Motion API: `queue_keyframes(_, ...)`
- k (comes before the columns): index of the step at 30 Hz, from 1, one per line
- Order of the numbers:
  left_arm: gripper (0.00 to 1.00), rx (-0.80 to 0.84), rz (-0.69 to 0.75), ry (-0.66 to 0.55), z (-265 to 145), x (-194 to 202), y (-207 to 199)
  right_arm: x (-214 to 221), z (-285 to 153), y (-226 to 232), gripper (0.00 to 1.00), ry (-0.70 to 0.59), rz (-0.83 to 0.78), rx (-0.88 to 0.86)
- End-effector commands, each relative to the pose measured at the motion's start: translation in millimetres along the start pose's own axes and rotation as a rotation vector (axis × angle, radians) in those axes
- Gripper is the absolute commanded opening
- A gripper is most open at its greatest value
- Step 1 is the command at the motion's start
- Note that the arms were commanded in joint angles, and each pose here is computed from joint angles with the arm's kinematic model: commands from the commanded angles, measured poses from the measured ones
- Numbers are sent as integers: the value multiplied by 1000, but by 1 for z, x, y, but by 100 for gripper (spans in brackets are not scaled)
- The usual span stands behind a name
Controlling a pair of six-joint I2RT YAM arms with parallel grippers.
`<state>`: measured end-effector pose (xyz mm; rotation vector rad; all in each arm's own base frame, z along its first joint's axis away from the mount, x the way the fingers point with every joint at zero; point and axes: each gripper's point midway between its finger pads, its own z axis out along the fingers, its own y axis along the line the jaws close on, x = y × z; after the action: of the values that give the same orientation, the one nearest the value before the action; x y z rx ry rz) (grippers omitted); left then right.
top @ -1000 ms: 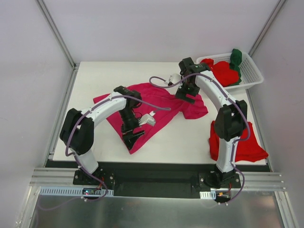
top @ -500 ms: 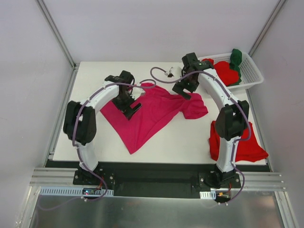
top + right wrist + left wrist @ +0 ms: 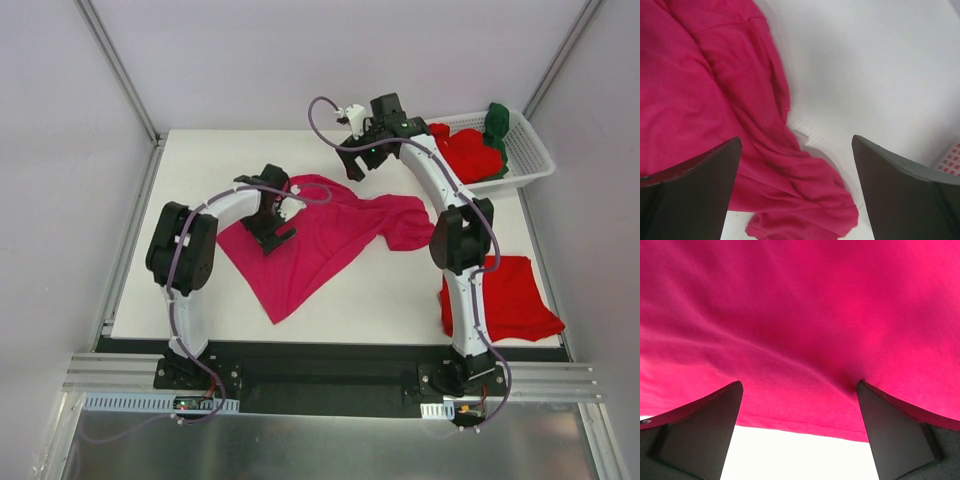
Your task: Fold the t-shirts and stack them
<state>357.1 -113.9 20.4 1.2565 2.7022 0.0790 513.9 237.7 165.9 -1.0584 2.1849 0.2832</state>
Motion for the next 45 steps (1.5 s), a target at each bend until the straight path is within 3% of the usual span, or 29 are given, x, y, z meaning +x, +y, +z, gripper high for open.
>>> queue_keyframes(1, 99, -85, 201, 76, 9, 44, -3, -26, -6, 29, 96, -87, -11, -78)
queue_keyframes(4, 99, -106, 303, 116, 6, 81, -6, -24, -2, 39, 96, -77, -35, -106)
queue_keyframes(10, 99, -119, 364, 168, -4, 134, -1, -24, 9, 57, 96, -93, -18, -182)
queue_keyframes(16, 99, -163, 348, 156, -13, 129, 14, 0, 42, 86, 96, 30, -285, -137)
queue_keyframes(23, 99, -198, 322, 147, -21, 117, 24, 9, 79, 115, 96, 38, -492, -127)
queue_keyframes(32, 99, -193, 345, 151, -34, 136, 1, -11, 125, 93, 96, -40, -599, 66)
queue_keyframes(40, 99, -169, 341, 167, -42, 156, -22, -13, 144, 66, 96, -24, -667, 200)
queue_keyframes(45, 99, -156, 336, 186, -46, 168, -31, -36, 147, 24, 96, -73, -765, 429)
